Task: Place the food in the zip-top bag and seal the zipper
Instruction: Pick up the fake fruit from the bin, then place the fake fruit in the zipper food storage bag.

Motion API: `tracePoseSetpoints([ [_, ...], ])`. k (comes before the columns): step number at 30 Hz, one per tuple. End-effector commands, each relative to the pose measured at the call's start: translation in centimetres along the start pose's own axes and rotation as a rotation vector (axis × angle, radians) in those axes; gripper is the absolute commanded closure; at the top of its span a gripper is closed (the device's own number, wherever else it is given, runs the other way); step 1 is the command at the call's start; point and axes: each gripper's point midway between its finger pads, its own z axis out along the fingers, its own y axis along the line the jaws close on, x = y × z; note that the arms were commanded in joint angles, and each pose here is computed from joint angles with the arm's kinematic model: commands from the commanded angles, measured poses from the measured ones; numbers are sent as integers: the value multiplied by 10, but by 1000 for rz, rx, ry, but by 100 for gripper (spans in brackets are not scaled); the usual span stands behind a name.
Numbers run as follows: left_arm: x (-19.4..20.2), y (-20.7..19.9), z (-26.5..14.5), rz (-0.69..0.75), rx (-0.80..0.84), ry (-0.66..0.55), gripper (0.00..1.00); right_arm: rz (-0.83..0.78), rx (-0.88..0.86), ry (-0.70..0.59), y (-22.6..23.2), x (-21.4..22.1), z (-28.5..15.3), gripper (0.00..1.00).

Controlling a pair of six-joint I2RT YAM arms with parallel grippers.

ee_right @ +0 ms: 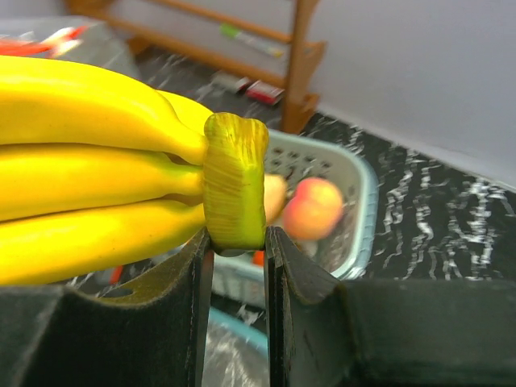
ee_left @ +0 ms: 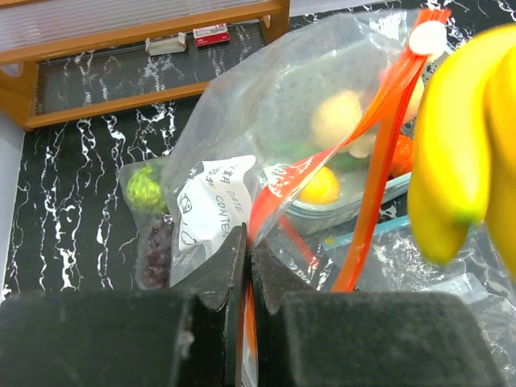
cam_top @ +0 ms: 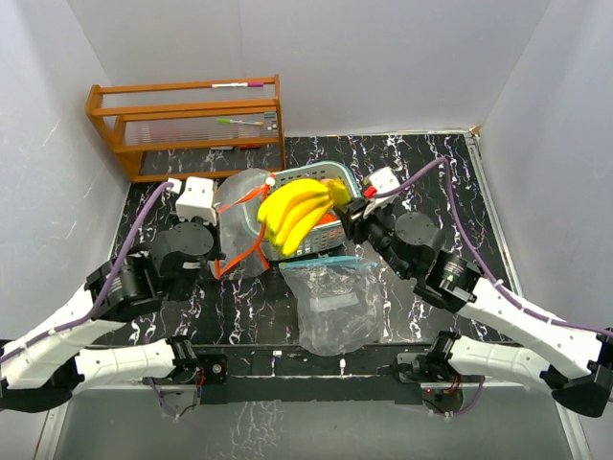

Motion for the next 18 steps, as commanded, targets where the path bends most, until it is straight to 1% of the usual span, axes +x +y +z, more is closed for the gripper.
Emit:
tracePoseSetpoints([
  [1, -9, -9, 6, -21, -2, -20, 100, 77, -223, -35, 32, -24, -27, 92],
  [6, -4, -19, 11, -28, 22, -7, 100, 136, -277, -78, 34, -35, -46, 92],
  [9, -1, -24, 12, -32, 37, -1, 100, 173, -288, -91, 36, -39, -47, 92],
  [12, 0, -28, 13, -42, 51, -3, 100, 220, -282, -112, 40, -38, -40, 92],
  [16, -2, -33, 13, -56, 75, -7, 100, 241, -290, -85, 51, -25, -24, 92],
  [18, -3, -35, 13, -60, 88, -8, 100, 251, -301, -95, 56, -22, -19, 92],
])
